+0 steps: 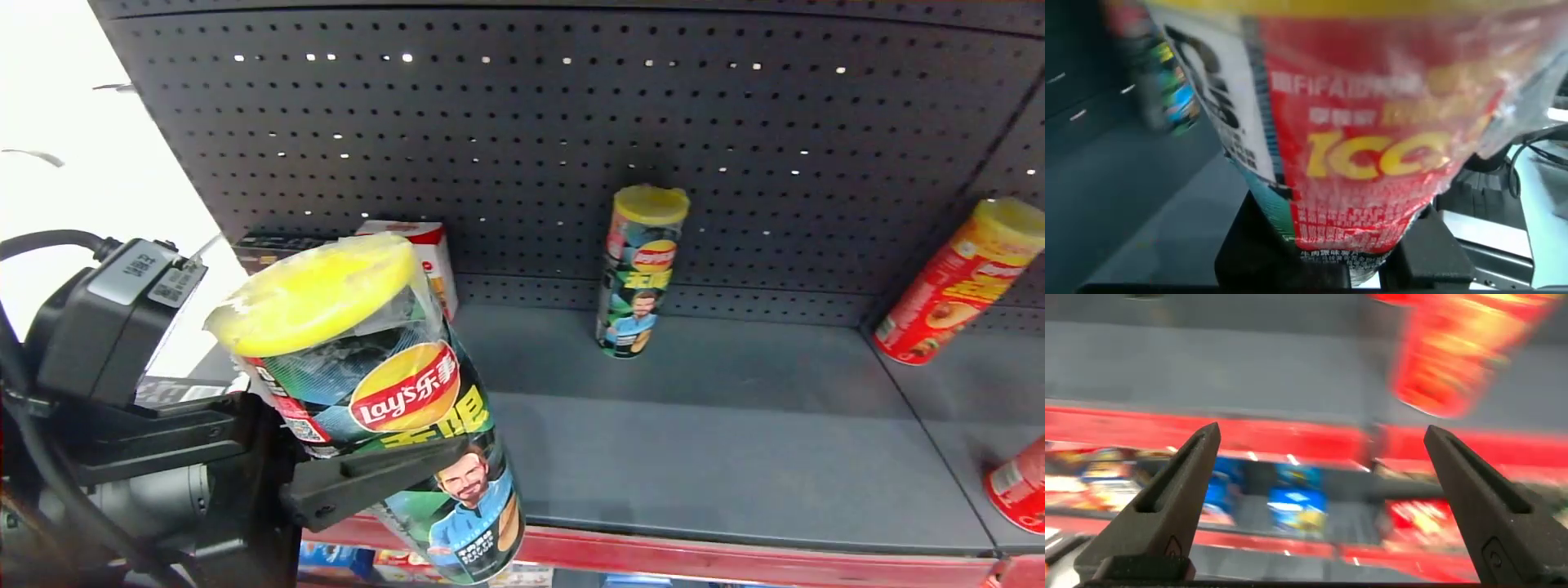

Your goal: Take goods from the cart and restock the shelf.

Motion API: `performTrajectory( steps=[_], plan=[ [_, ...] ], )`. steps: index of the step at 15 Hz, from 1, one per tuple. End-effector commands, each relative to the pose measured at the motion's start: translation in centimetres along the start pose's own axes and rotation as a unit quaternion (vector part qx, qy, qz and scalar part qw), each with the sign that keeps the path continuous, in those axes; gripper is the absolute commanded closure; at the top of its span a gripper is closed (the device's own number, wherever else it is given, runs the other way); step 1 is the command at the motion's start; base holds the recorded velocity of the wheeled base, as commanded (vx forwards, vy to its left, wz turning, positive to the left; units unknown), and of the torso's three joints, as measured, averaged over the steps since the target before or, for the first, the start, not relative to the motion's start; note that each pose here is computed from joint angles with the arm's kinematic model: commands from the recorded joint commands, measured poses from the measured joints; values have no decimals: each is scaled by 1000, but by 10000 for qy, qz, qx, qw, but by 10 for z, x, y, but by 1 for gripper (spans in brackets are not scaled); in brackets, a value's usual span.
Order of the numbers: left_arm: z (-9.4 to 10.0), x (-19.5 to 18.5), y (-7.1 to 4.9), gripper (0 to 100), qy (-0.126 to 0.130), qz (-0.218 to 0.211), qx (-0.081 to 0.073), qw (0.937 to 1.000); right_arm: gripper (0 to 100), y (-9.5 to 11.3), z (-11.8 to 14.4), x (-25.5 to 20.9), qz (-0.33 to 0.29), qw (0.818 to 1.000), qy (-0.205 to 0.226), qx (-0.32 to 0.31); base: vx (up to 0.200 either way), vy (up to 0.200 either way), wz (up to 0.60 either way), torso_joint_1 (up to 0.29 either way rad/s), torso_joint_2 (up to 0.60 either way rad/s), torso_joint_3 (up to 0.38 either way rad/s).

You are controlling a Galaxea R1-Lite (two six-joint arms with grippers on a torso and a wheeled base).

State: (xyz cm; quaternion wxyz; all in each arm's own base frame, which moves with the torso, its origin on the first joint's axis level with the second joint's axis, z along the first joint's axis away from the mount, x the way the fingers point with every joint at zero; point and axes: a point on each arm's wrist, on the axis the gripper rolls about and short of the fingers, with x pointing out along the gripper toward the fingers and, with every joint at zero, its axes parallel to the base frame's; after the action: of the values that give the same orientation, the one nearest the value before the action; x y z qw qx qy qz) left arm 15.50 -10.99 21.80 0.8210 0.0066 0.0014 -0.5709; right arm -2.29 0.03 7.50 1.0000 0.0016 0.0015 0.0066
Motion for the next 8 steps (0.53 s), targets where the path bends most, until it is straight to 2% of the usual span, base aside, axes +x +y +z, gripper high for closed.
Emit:
performTrajectory(
  steps=[1,8],
  plan=[
    [-1,0,0,100,11,8,-9,10000,0,0,0,0,3,10000,8,-1,0,0,0,0,0,0],
    [-7,-5,-1,100,89,91,-73,9999,0,0,0,0,3,10000,8,-1,0,0,0,0,0,0]
  ],
)
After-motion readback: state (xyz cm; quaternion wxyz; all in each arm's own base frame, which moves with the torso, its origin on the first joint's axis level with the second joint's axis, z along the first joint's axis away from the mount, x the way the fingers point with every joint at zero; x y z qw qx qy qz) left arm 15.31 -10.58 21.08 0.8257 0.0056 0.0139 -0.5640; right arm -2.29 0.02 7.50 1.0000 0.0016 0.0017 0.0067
